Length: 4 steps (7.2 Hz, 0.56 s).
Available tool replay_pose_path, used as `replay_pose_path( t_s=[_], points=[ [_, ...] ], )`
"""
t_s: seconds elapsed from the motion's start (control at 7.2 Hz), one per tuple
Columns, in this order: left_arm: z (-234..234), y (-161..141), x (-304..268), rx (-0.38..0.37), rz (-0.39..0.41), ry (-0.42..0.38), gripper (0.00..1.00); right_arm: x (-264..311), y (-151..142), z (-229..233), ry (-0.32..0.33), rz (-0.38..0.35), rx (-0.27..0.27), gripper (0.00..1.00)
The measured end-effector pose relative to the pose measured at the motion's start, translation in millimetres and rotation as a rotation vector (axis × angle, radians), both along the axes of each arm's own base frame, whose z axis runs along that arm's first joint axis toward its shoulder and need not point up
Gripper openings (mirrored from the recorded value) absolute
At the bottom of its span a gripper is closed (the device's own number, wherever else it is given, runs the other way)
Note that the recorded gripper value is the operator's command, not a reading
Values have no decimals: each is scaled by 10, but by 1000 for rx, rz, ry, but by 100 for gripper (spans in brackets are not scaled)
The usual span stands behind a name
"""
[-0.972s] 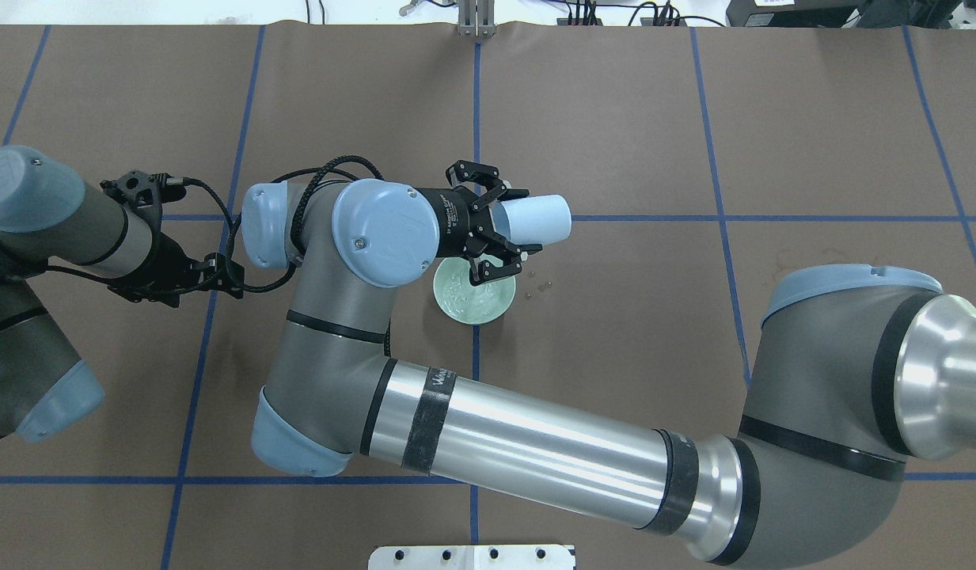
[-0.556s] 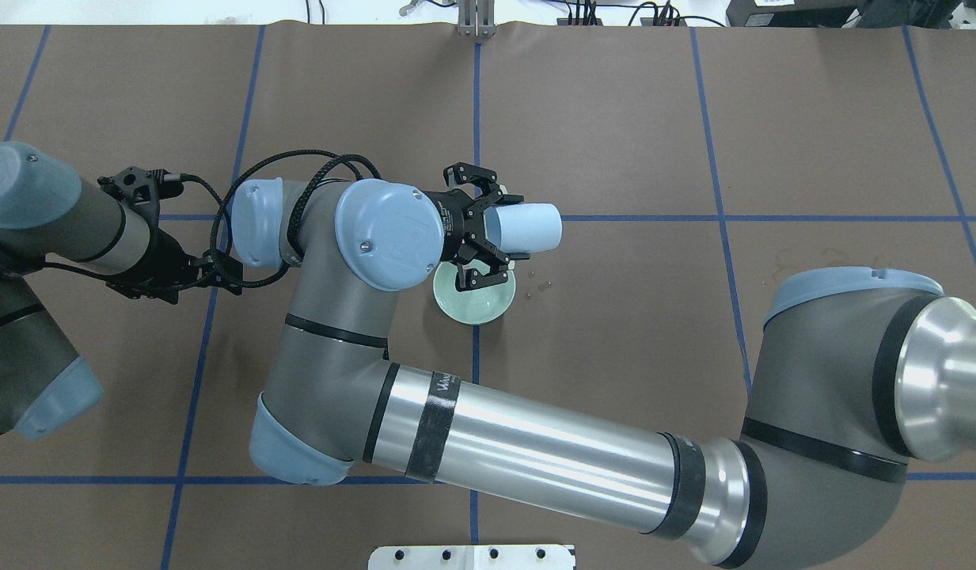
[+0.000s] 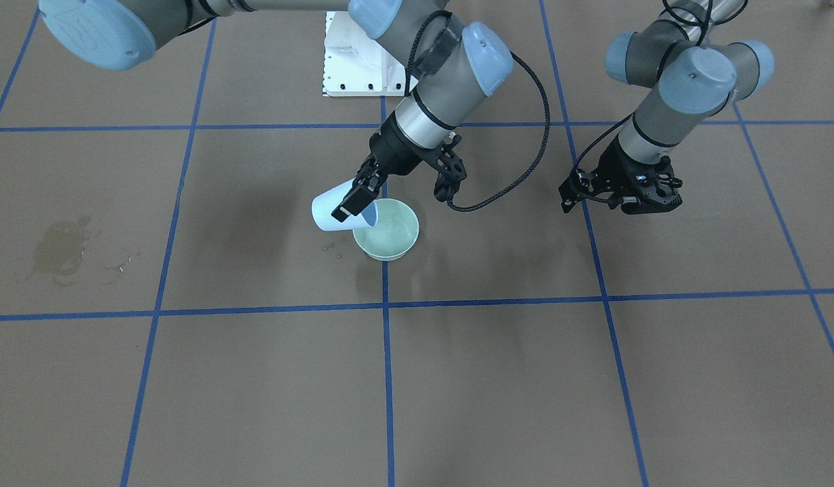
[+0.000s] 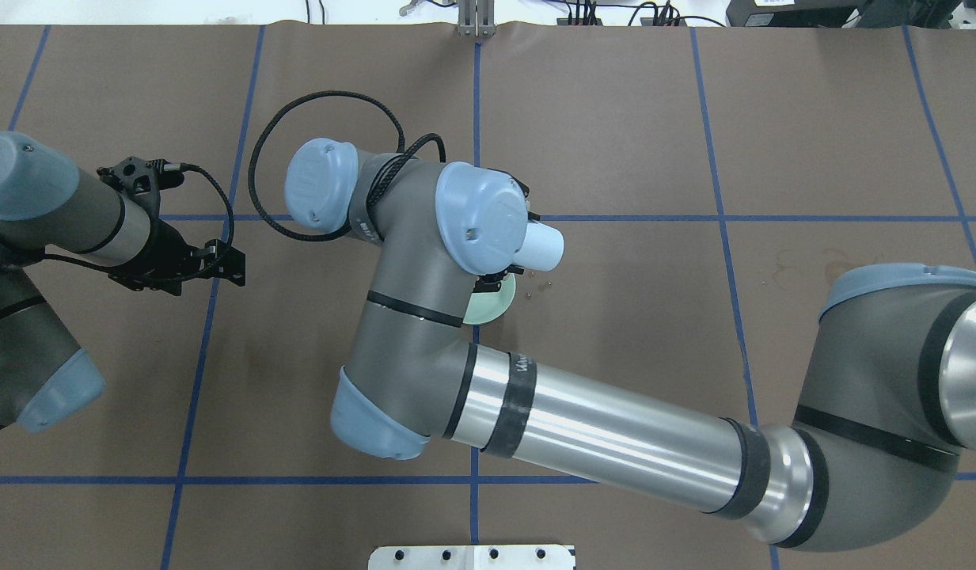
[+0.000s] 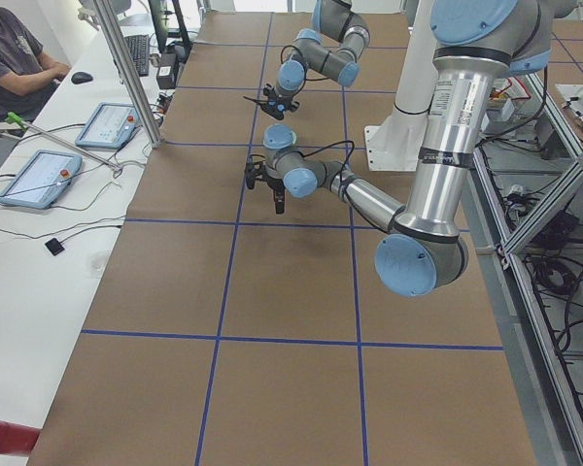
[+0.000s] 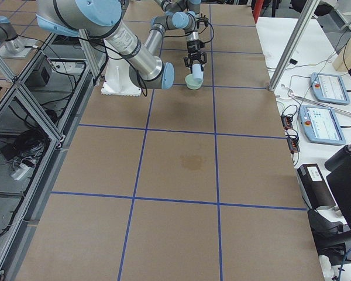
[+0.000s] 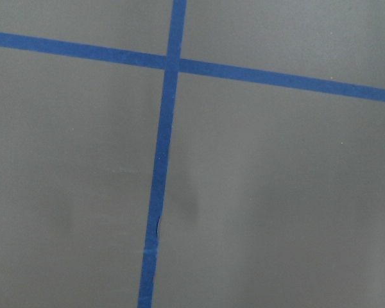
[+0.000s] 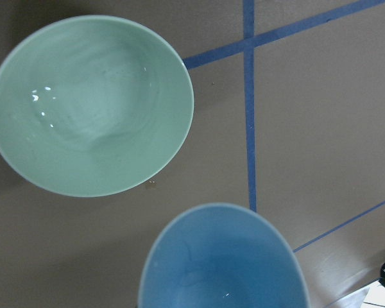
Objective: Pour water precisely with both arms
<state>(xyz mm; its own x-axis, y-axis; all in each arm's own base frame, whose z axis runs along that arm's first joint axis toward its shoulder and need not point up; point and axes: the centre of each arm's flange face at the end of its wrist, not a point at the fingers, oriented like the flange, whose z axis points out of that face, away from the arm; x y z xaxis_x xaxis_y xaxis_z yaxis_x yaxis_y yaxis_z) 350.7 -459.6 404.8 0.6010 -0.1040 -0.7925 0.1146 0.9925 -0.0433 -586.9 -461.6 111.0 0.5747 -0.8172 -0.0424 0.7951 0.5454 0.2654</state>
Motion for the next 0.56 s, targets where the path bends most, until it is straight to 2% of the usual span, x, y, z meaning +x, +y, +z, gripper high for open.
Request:
replay_pose_path(
  t_s=[0.28,0.56],
  points=[
    [-55,-13,10,5,-1,7,99,567,-44,599,-222,172,-47,0],
    [-72,-18,15,7,-1,9,99,1372,9,1131,-344,298,-69,0]
  ],
)
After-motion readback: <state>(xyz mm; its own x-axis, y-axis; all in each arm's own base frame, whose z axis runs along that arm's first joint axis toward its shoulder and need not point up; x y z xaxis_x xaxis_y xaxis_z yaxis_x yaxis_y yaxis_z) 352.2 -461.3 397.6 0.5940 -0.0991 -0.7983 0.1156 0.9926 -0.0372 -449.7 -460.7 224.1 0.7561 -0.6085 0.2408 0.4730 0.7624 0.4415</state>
